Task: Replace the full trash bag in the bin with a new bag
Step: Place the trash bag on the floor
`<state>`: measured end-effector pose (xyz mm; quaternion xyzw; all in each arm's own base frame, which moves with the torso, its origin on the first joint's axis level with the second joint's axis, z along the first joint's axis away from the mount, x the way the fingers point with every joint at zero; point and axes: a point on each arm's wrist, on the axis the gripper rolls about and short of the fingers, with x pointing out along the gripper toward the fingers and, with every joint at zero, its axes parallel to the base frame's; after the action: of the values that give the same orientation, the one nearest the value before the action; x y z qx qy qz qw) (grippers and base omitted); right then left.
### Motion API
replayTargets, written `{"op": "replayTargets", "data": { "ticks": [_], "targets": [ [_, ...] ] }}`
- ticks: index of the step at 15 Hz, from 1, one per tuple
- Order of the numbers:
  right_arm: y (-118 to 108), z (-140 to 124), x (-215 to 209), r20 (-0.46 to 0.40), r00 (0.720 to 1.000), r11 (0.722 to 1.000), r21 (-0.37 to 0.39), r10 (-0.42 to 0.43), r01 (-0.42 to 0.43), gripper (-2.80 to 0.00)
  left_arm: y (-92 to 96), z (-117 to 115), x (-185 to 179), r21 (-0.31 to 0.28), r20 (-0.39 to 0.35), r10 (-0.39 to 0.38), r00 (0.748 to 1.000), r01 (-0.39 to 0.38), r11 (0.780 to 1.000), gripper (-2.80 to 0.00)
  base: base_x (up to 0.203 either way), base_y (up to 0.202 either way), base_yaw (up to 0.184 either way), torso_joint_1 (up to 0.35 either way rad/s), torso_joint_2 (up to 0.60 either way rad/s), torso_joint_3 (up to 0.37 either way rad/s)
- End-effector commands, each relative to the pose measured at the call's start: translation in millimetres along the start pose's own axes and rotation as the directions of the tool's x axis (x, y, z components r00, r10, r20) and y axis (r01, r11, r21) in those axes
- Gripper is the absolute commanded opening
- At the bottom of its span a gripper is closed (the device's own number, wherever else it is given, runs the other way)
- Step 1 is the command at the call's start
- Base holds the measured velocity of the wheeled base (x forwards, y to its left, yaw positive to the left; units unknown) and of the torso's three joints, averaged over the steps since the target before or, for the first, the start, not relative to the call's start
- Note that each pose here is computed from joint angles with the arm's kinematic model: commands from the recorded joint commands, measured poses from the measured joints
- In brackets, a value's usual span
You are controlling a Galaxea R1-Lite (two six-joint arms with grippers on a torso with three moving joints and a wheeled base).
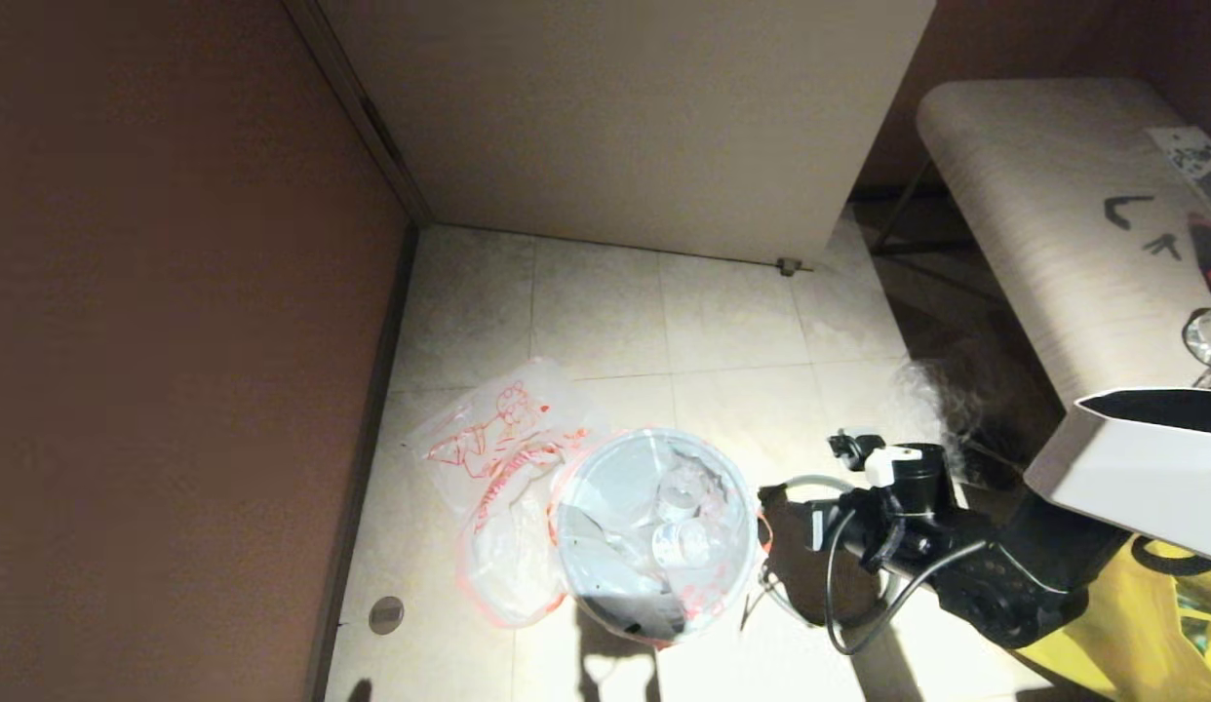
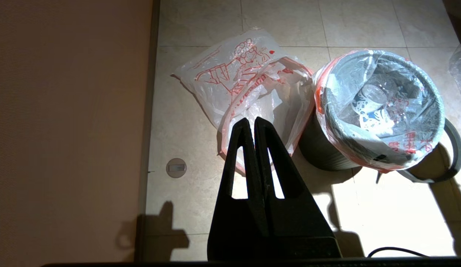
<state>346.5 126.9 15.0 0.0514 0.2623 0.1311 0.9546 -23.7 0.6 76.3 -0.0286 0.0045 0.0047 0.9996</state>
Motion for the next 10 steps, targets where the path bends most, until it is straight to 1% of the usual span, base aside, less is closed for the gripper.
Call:
{"op": "replayTargets", "data": {
  "ticks": [1,3,4,5,7,8,9,10],
  "targets": [
    [6,-11,12,-0.023,1.000,1.000,-0.008,0.011,-0.011,0.00,0.0,0,0,-0.001,-0.001,0.000,1.000,0.000,1.000,-2.80,0.000,0.000,0.000,0.000,0.00,0.000],
    [8,-18,19,-0.037,0.999,1.000,-0.013,0.015,-0.015,0.00,0.0,0,0,-0.001,0.000,0.000,1.000,0.000,1.000,-2.80,0.000,0.000,0.000,0.000,0.00,0.000],
    [6,-15,23,-0.022,1.000,1.000,-0.013,0.009,-0.009,0.00,0.0,0,0,-0.001,0.000,0.000,1.000,0.000,1.000,-2.80,0.000,0.000,0.000,0.000,0.00,0.000],
    [0,-11,26,-0.008,1.000,1.000,-0.012,-0.007,0.007,0.00,0.0,0,0,-0.001,-0.001,0.000,1.000,0.000,1.000,-2.80,0.000,0.000,0.000,0.000,0.00,0.000],
    [-6,-14,34,-0.013,1.000,0.999,-0.043,-0.024,0.024,0.00,0.0,0,0,-0.001,-0.001,0.000,1.000,0.000,1.000,-2.80,0.000,0.000,0.000,0.000,0.00,0.000],
    [-10,-18,40,-0.011,0.998,0.994,-0.085,-0.065,0.064,0.00,0.0,0,0,-0.001,0.000,0.000,1.000,0.000,1.000,-2.80,0.000,0.000,0.000,0.000,0.00,0.000],
    [-13,-20,44,-0.002,0.996,0.990,-0.111,-0.093,0.092,0.00,0.0,0,0,-0.001,-0.001,0.000,1.000,0.000,1.000,-2.80,0.000,0.000,0.000,0.000,0.00,0.000],
    [-13,-19,45,0.016,0.995,0.989,-0.111,-0.094,0.095,0.00,0.0,0,0,-0.001,0.000,0.000,1.000,0.000,1.000,-2.80,0.000,0.000,0.000,0.000,0.00,0.000]
  ]
}}
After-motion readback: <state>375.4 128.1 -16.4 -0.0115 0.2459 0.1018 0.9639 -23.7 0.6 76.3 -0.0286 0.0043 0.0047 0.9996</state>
